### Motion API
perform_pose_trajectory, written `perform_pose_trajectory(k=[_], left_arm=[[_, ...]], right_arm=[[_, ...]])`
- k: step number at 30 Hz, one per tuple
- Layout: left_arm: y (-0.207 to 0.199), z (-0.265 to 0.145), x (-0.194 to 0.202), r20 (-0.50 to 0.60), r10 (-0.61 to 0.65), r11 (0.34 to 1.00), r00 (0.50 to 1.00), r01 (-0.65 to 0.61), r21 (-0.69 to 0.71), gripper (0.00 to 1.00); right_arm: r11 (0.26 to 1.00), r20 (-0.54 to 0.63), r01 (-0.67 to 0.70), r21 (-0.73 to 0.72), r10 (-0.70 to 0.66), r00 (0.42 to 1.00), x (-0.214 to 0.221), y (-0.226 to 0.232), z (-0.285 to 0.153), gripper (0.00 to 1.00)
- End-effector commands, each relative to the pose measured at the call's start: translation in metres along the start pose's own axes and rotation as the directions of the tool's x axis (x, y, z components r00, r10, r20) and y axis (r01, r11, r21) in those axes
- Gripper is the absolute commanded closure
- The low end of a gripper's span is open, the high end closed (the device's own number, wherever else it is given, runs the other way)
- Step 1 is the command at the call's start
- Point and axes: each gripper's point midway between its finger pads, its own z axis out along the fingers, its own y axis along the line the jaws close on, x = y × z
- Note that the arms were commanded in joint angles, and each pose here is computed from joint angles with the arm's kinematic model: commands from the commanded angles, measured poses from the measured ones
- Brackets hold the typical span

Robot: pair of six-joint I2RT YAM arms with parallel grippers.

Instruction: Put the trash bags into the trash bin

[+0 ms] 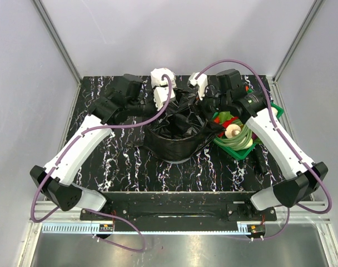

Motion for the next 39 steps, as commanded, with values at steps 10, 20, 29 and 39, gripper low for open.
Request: perform_pose_trajectory(k=[10, 20, 29, 39], left_arm=[[0.019, 0.009, 0.008, -0.017, 0.017, 0.994, 1.000, -0.019, -0.110, 0.46], [0.018, 0.012, 0.006, -0.013, 0.022, 0.995, 1.000, -0.023, -0.099, 0.80], [0.019, 0.007, 0.009, -0.026, 0.042, 0.992, 0.999, -0.045, -0.119, 1.00], [0.027, -0.007, 0.016, -0.063, 0.086, 0.977, 0.994, -0.096, -0.190, 1.00]], right_arm=[[0.991, 0.042, -0.038, -0.128, 0.044, 0.998, -0.010, 0.032, 0.004, 0.27], [0.992, -0.005, -0.056, -0.109, 0.056, 0.998, 0.009, 0.030, 0.022, 0.56], [0.998, 0.013, -0.024, -0.053, 0.025, 1.000, 0.009, 0.028, 0.007, 1.00], [1.000, 0.016, 0.025, 0.009, -0.025, 1.000, 0.019, 0.028, -0.011, 1.00]])
